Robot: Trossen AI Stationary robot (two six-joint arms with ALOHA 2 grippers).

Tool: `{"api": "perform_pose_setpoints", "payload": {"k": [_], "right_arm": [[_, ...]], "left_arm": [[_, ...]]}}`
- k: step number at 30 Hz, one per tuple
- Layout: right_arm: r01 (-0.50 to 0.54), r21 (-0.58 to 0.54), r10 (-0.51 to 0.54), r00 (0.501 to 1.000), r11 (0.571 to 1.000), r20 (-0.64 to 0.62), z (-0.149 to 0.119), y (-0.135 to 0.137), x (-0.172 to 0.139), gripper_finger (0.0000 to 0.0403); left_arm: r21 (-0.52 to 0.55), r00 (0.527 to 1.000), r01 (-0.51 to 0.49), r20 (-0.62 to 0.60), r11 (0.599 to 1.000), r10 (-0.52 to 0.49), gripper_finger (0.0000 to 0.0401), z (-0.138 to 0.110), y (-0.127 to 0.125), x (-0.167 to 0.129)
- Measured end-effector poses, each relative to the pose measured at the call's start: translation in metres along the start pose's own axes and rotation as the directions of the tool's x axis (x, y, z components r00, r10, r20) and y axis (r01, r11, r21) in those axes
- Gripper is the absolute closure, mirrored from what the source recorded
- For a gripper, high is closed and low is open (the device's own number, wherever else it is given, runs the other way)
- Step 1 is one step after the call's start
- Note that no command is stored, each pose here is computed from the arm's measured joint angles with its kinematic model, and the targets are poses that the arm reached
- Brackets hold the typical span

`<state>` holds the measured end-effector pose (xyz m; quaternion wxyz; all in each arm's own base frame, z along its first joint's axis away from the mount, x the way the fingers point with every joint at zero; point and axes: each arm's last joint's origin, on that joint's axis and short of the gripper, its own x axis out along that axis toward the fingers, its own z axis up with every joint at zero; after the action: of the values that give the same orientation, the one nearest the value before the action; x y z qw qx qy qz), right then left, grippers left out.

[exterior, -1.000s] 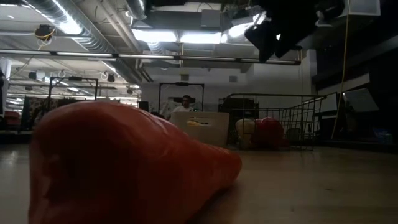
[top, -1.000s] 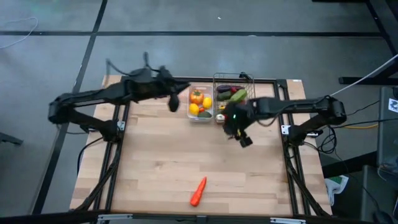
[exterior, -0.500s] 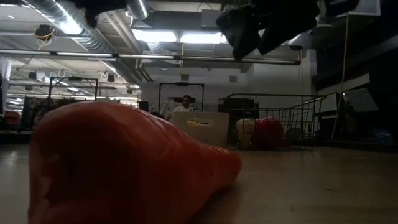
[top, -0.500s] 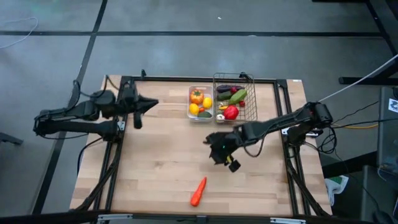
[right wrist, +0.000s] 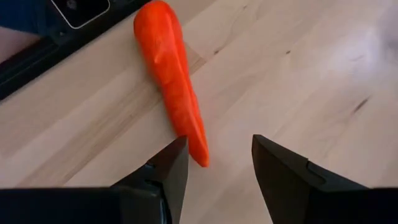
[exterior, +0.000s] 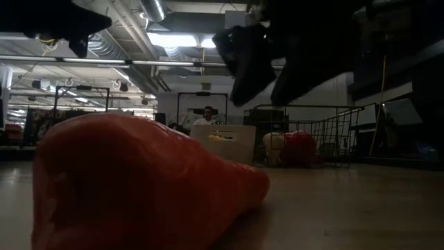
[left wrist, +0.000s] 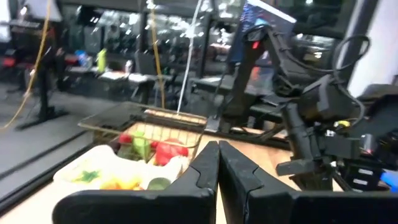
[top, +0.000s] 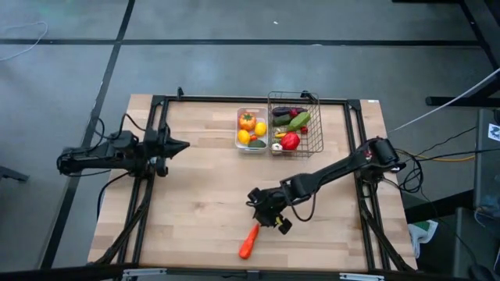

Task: Sort produce into baskets
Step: Put the orange carrot into the gold wire basket

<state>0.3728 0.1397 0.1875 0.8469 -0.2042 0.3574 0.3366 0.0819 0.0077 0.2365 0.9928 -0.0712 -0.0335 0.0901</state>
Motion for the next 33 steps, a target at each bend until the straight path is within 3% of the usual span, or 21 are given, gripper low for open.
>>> {"api": "perform_pose_setpoints", "payload": {"k": [7, 22, 33], "right_arm": [[-0.027, -0.008, 0.027, 0.999, 1.000, -0.018, -0.006, 0.004, 0.017, 0.0226], [-0.101, -0.008, 0.101, 0.995, 0.995, 0.022, -0.019, 0.004, 0.052, 0.0226], [-0.111, -0.002, 0.111, 0.994, 0.994, 0.021, -0.022, 0.004, 0.056, 0.0226]], "left_arm": [[0.060, 0.997, 0.042, 0.057, 0.997, -0.045, 0.0398, -0.029, 0.001, 0.003], [0.093, 0.999, 0.047, -0.008, 0.995, -0.047, 0.0396, -0.067, 0.005, 0.011], [0.114, 0.999, 0.050, -0.015, 0.992, -0.048, 0.0396, -0.067, 0.005, 0.011]]}}
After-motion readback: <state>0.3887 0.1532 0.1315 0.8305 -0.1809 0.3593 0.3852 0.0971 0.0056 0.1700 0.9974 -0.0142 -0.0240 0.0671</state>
